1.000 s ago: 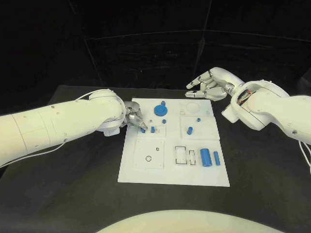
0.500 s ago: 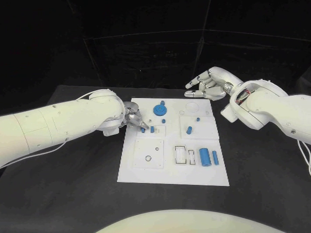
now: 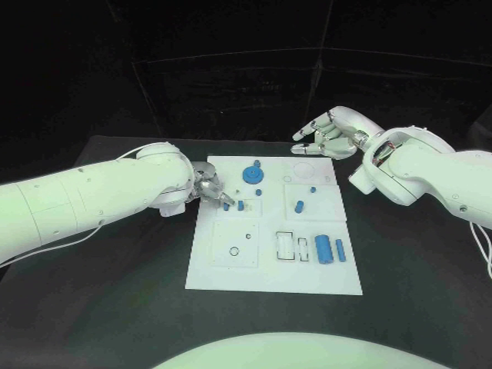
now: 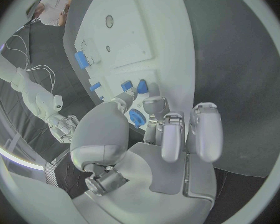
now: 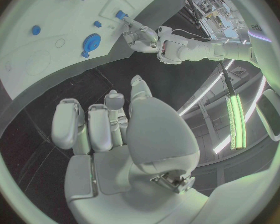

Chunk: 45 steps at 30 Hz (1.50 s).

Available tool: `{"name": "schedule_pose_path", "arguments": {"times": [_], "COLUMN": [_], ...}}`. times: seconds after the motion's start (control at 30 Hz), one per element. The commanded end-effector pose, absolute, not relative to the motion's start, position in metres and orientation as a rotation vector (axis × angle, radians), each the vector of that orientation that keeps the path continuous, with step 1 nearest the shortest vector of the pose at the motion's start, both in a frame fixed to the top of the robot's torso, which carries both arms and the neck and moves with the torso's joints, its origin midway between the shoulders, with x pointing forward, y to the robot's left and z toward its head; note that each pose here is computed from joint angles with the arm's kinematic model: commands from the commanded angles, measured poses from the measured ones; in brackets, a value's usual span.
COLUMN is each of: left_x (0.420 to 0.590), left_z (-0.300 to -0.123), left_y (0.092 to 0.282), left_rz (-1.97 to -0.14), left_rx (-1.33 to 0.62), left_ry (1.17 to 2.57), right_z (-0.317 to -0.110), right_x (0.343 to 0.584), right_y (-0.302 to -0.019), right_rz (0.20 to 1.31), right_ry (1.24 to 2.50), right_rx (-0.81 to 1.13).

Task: Assemble the parts on the task board

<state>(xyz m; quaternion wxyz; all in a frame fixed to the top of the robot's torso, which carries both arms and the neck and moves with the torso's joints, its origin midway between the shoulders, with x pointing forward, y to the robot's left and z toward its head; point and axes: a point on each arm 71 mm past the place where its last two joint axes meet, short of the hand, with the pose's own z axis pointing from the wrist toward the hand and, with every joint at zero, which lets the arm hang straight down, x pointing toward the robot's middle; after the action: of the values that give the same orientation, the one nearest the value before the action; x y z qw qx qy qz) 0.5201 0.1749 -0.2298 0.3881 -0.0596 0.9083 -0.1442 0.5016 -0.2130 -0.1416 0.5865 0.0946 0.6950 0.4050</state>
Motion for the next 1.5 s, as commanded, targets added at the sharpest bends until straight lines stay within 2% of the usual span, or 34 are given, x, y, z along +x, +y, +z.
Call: {"name": "schedule_pose_path", "arguments": {"times": [0.03,0.37,0.57,0.73,0.93,1.1,1.3,1.5], "left_x": [0.523,0.529,0.531,0.533,0.533,0.534,0.536,0.537], "left_z": [-0.224,-0.202,-0.195,-0.191,-0.189,-0.196,-0.209,-0.216], "left_y": [0.178,0.175,0.170,0.160,0.135,0.117,0.107,0.099], "left_rz": [-0.435,-0.880,-0.996,-0.989,-0.923,-0.817,-0.706,-0.664], "left_rx": [-0.242,-0.414,-0.400,-0.273,0.025,0.248,0.391,0.442], "left_ry": [2.238,1.978,1.891,1.853,1.789,1.788,1.828,1.846], "right_z": [-0.140,-0.140,-0.140,-0.140,-0.140,-0.141,-0.141,-0.140], "right_x": [0.501,0.502,0.502,0.502,0.502,0.502,0.502,0.502], "right_y": [-0.212,-0.213,-0.214,-0.213,-0.211,-0.210,-0.207,-0.206], "right_rz": [0.952,0.949,0.948,0.949,0.953,0.955,0.959,0.962], "right_ry": [1.615,1.614,1.615,1.616,1.617,1.618,1.618,1.616], "right_rx": [0.216,0.218,0.219,0.218,0.216,0.214,0.212,0.210]}}
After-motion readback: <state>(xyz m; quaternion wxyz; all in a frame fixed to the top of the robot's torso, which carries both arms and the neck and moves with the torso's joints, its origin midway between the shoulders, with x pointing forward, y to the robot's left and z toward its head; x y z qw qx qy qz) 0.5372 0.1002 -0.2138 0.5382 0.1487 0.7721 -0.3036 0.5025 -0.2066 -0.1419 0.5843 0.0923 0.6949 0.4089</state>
